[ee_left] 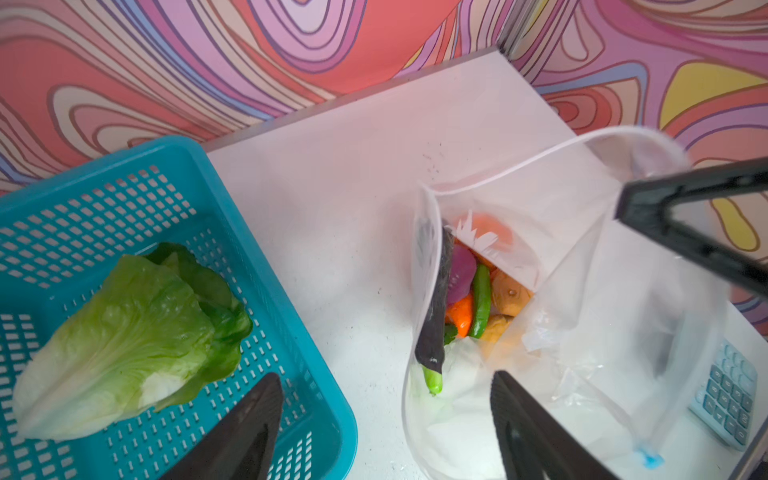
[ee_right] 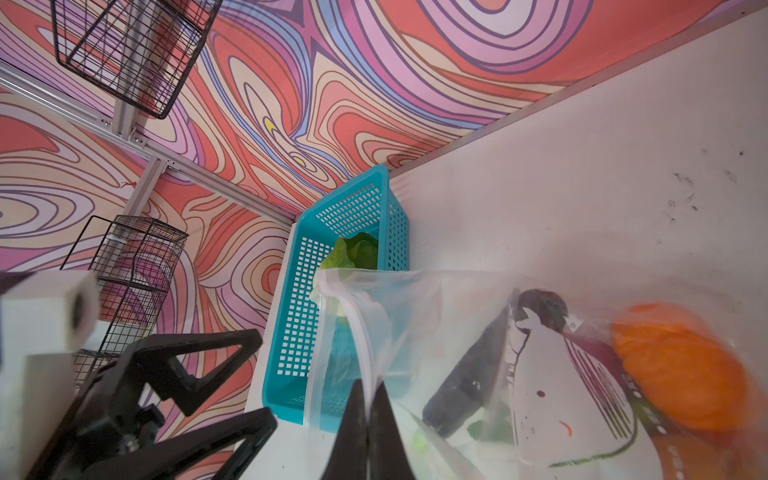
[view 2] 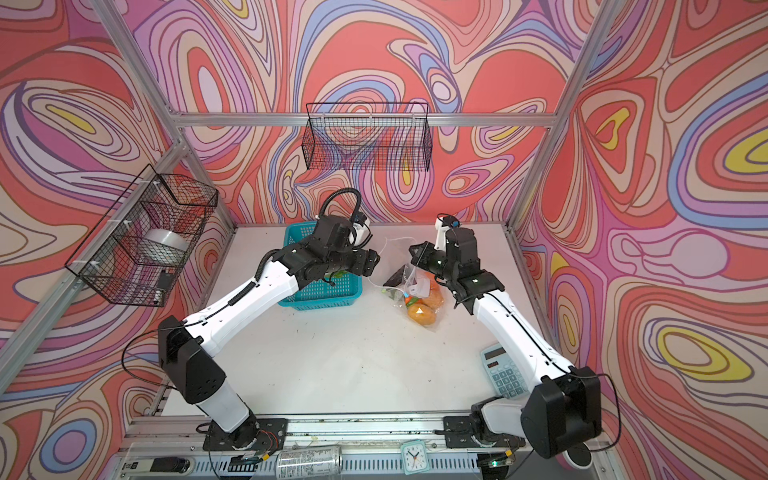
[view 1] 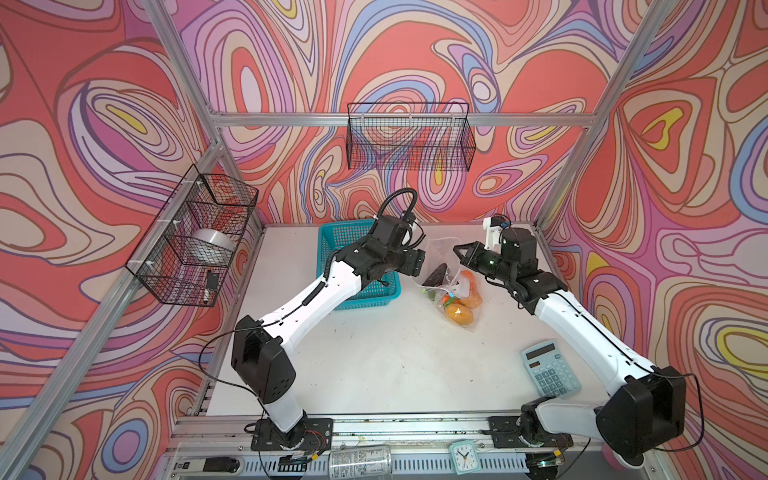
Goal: Place the food in the zip-top bag and seal the zipper
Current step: 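Open the left gripper to drop the lime into the bag, then move the left gripper back over the lettuce in the basket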
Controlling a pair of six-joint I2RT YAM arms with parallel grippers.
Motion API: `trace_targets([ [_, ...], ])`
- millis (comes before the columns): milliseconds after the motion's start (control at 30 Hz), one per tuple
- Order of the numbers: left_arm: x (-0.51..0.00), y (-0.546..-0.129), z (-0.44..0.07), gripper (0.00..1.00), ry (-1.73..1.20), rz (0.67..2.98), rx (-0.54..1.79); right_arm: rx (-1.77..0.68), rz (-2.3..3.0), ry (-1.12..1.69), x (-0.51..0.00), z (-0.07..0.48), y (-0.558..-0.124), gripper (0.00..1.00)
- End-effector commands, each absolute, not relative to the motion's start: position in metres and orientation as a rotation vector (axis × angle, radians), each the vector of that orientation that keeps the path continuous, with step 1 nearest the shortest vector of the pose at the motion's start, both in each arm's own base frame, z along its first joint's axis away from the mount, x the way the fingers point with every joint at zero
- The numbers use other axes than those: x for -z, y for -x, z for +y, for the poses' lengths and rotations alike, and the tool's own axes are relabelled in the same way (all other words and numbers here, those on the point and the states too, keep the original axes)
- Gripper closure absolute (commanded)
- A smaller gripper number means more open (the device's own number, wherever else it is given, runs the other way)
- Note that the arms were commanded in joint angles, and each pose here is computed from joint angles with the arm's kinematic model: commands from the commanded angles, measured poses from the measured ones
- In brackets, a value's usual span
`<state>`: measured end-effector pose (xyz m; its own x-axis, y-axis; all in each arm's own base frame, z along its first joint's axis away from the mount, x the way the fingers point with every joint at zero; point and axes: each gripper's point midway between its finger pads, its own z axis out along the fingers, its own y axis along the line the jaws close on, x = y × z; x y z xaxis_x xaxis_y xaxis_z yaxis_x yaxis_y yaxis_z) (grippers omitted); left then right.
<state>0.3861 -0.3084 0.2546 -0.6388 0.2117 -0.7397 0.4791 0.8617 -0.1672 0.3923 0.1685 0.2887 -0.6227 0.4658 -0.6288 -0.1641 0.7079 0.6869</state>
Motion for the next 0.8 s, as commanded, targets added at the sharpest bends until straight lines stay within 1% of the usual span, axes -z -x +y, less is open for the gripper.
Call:
trace_targets([
  [0,-0.220,-0.378,-0.312,0.30,-0.473,2.422,0.502,-0.921,2.038,-0.229,-0.292,0.166,-0.390,1.00],
  [133,-0.208,-0.377,-0.322,0.47,-0.450,2.517,0.621,-0.918,2.036,-0.230,-0.292,0.166,-0.389,1.00],
  [233,-0.209,-0.376,-0.325,0.70,-0.457,2.532,0.642,-0.914,2.033,-0.231,-0.293,0.165,-0.388,1.00],
  [333,-0.219,-0.374,-0.323,0.90,-0.454,2.510,0.650,-0.912,2.029,-0.224,-0.295,0.165,-0.388,1.00],
  [400,-0.233,-0.373,-0.321,0.97,-0.454,2.481,0.655,-0.902,2.026,-0.220,-0.297,0.164,-0.388,1.00],
  [467,-0.253,-0.373,-0.318,1.00,-0.455,2.439,0.651,-0.875,2.027,-0.209,-0.299,0.161,-0.388,1.00],
  [633,-0.307,-0.367,-0.312,1.00,-0.462,2.318,0.678,-0.751,2.025,-0.153,-0.315,0.149,-0.385,1.00],
  [767,-0.336,-0.362,-0.312,1.00,-0.442,2.249,0.737,-0.694,2.027,-0.148,-0.329,0.133,-0.376,1.00],
])
